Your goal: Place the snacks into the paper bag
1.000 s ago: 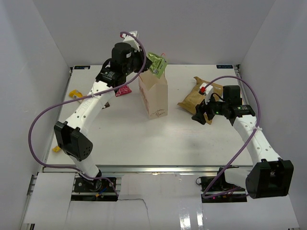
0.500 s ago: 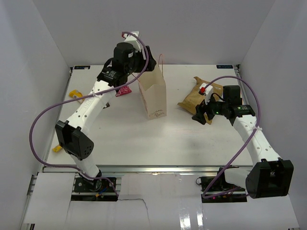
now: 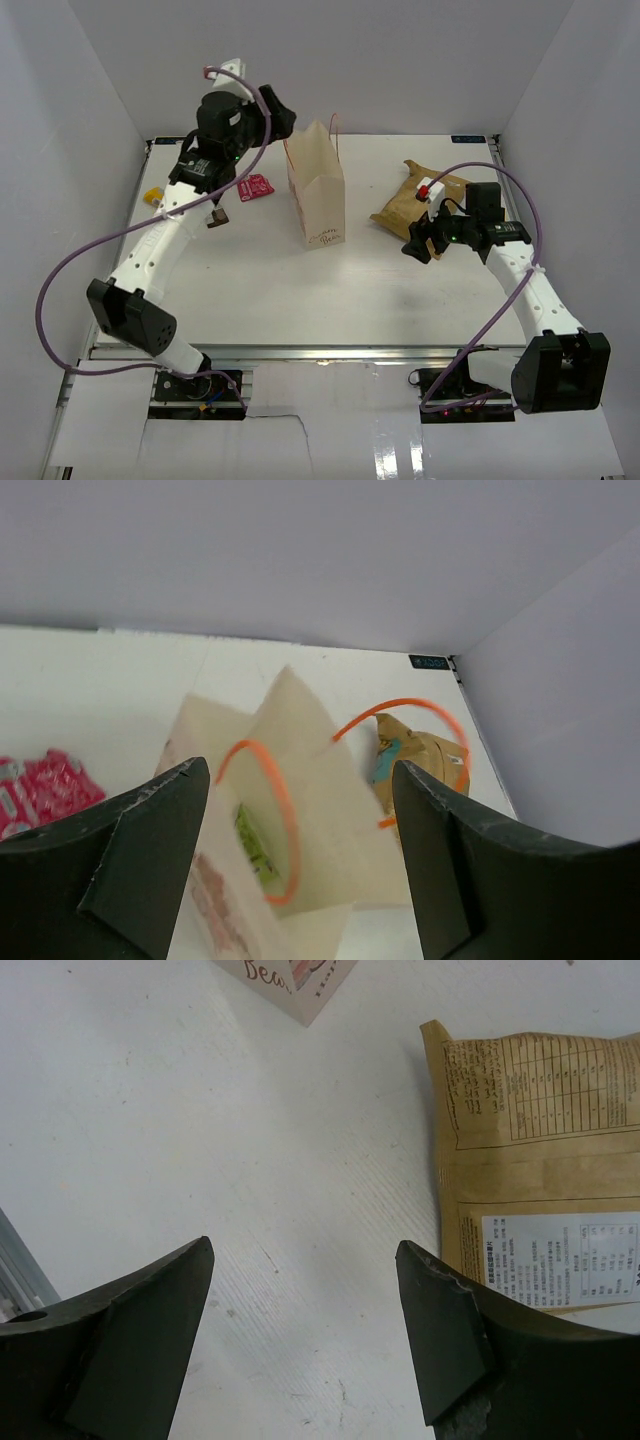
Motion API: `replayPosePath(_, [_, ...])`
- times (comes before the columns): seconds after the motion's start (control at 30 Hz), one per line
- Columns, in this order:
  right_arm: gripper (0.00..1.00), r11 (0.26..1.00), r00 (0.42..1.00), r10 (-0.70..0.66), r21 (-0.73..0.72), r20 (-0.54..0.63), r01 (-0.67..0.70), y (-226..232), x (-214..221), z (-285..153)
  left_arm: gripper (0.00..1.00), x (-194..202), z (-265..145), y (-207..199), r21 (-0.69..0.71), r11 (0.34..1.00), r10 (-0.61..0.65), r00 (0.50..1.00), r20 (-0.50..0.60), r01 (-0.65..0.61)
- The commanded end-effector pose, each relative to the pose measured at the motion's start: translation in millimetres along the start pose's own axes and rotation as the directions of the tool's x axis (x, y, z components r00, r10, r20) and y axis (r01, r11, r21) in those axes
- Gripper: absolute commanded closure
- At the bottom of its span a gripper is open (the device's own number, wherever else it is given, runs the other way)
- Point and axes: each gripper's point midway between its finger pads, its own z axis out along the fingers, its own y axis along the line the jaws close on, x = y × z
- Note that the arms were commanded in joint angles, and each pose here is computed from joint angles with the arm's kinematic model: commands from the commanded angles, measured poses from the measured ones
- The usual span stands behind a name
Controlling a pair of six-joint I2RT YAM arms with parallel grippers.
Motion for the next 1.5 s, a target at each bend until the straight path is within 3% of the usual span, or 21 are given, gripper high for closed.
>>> replayPosePath(0.0, [0.21,1.000,1.000,-0.002,0.003,0.001,0.002,-3,3,3,0.16,-19,-24,68,-0.092,0.978,-0.182,0.980,0.083,0.190])
replayPosePath(0.13, [0.20,1.000,1.000,0.002,0.001,-0.003,-0.002,-5,6,5,0.18,41,-14,146,-0.204,0.897,-0.406,0.914,-0.026,0.393])
replayPosePath(0.23, [0.20,1.000,1.000,0.002,0.004,-0.005,-0.002,-6,7,7,0.17,83,1,185,-0.306,0.855,-0.468,0.878,-0.103,0.419])
replayPosePath(0.27, [0.20,1.000,1.000,0.004,0.005,-0.008,-0.004,-6,8,7,0.18,113,11,207,-0.375,0.826,-0.502,0.852,-0.151,0.420])
replayPosePath(0.3, [0.20,1.000,1.000,0.007,0.007,-0.012,-0.007,-7,10,7,0.18,116,18,215,-0.397,0.817,-0.509,0.847,-0.155,0.418])
replayPosePath(0.43, [0.20,1.000,1.000,0.014,0.018,-0.022,-0.013,-9,14,9,0.18,155,41,265,-0.553,0.752,-0.533,0.825,-0.190,0.358])
replayPosePath(0.6, [0.20,0.999,0.999,0.027,0.024,-0.035,-0.026,-10,21,11,0.21,176,42,331,-0.730,0.671,-0.408,0.886,-0.220,0.128])
replayPosePath(0.8, [0.20,0.999,0.997,0.053,0.017,-0.052,-0.052,-14,27,16,0.21,177,35,363,-0.779,0.624,-0.279,0.913,-0.299,-0.064])
replayPosePath(0.97, [0.20,0.997,0.995,0.074,0.000,-0.062,-0.074,-18,28,23,0.21,195,20,381,-0.795,0.579,-0.237,0.895,-0.379,-0.183])
replayPosePath(1.13, [0.20,0.996,0.994,0.087,-0.006,-0.060,-0.087,-25,22,27,0.21,215,16,388,-0.781,0.580,-0.243,0.867,-0.436,-0.230])
replayPosePath(1.3, [0.20,0.996,0.995,0.087,-0.006,-0.056,-0.088,-29,19,28,0.30,231,19,387,-0.763,0.605,-0.265,0.846,-0.463,-0.228])
replayPosePath(1.33, [0.20,0.996,0.995,0.087,-0.008,-0.056,-0.088,-29,18,28,0.38,235,20,386,-0.757,0.613,-0.273,0.839,-0.471,-0.226])
replayPosePath(1.4, [0.20,0.996,0.995,0.086,-0.007,-0.054,-0.087,-29,17,28,0.41,237,18,386,-0.755,0.616,-0.277,0.835,-0.475,-0.225])
replayPosePath(1.47, [0.20,0.996,0.995,0.087,-0.005,-0.052,-0.087,-29,16,27,0.53,236,16,383,-0.754,0.619,-0.282,0.835,-0.473,-0.218])
